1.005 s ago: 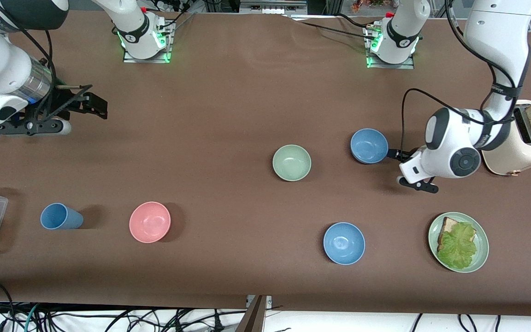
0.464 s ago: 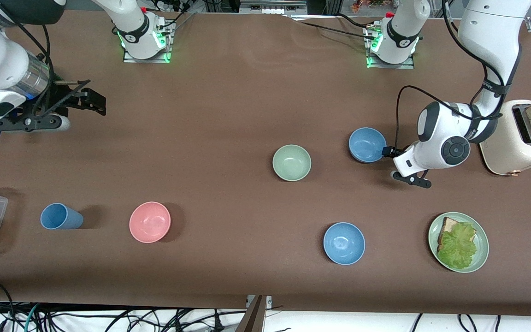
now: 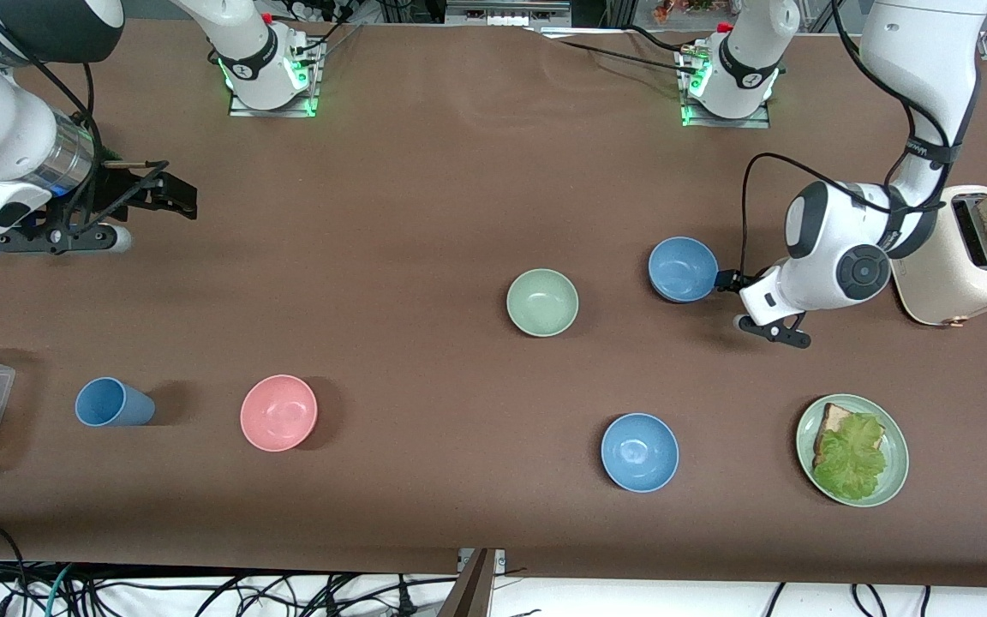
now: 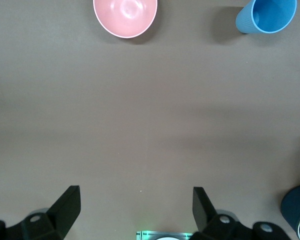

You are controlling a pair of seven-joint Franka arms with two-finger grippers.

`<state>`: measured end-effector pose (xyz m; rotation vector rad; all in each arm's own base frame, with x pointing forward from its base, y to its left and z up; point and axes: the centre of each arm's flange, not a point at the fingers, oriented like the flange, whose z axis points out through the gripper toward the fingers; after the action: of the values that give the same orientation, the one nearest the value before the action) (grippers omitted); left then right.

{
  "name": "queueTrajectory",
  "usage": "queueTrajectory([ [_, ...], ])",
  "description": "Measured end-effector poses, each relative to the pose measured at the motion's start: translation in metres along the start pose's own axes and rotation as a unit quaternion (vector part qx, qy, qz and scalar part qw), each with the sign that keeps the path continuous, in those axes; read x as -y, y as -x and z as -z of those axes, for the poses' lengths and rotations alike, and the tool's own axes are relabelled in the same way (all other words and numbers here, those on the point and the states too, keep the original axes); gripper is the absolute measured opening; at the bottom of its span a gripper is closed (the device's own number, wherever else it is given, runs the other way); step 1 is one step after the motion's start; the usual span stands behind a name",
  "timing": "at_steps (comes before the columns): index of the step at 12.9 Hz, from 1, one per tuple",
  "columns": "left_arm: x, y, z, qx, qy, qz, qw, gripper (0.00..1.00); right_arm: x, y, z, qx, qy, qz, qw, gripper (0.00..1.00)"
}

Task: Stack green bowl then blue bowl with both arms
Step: 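Lower the left gripper to the light blue bowl rim and grasp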

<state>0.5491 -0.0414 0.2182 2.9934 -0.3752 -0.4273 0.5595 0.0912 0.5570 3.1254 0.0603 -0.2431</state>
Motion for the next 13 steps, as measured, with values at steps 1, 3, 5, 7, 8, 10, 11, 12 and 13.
queueTrajectory([
  [1,-0.002,0.003,0.004,0.006,0.013,0.005,1.0,1.0,0.0,0.0,0.0,0.0,0.0,0.0,1.0,0.99],
  [3,-0.015,0.008,0.007,0.015,0.036,0.007,0.999,1.0,0.0,0.0,0.001,-0.001,0.0,0.0,1.0,0.99],
  [5,-0.027,0.014,-0.005,0.021,0.049,0.006,0.999,1.0,0.0,0.0,0.001,-0.001,0.0,0.004,1.0,0.99],
  [7,-0.028,0.02,-0.023,0.012,0.045,0.009,0.999,0.95,0.0,0.0,0.001,-0.001,0.0,0.01,1.0,1.0],
  [8,-0.027,0.024,-0.031,0.005,0.042,0.01,0.999,0.95,0.0,0.0,0.001,-0.002,0.0,0.011,1.0,0.99],
  [10,-0.028,0.028,-0.04,-0.002,0.038,-0.004,0.999,0.75,0.0,0.0,0.003,-0.004,0.0,0.011,1.0,0.99],
  [11,-0.027,0.028,-0.041,-0.003,0.038,-0.013,0.999,0.62,0.0,0.0,0.004,-0.006,-0.001,0.01,1.0,1.0],
  [12,-0.026,0.029,-0.043,-0.001,0.039,-0.016,0.999,0.52,-0.003,0.001,0.006,-0.009,-0.001,0.008,1.0,0.99],
  [13,-0.026,0.029,-0.045,0.0,0.04,-0.018,0.999,0.41,-0.008,0.001,0.009,-0.011,-0.002,0.004,1.0,0.99],
])
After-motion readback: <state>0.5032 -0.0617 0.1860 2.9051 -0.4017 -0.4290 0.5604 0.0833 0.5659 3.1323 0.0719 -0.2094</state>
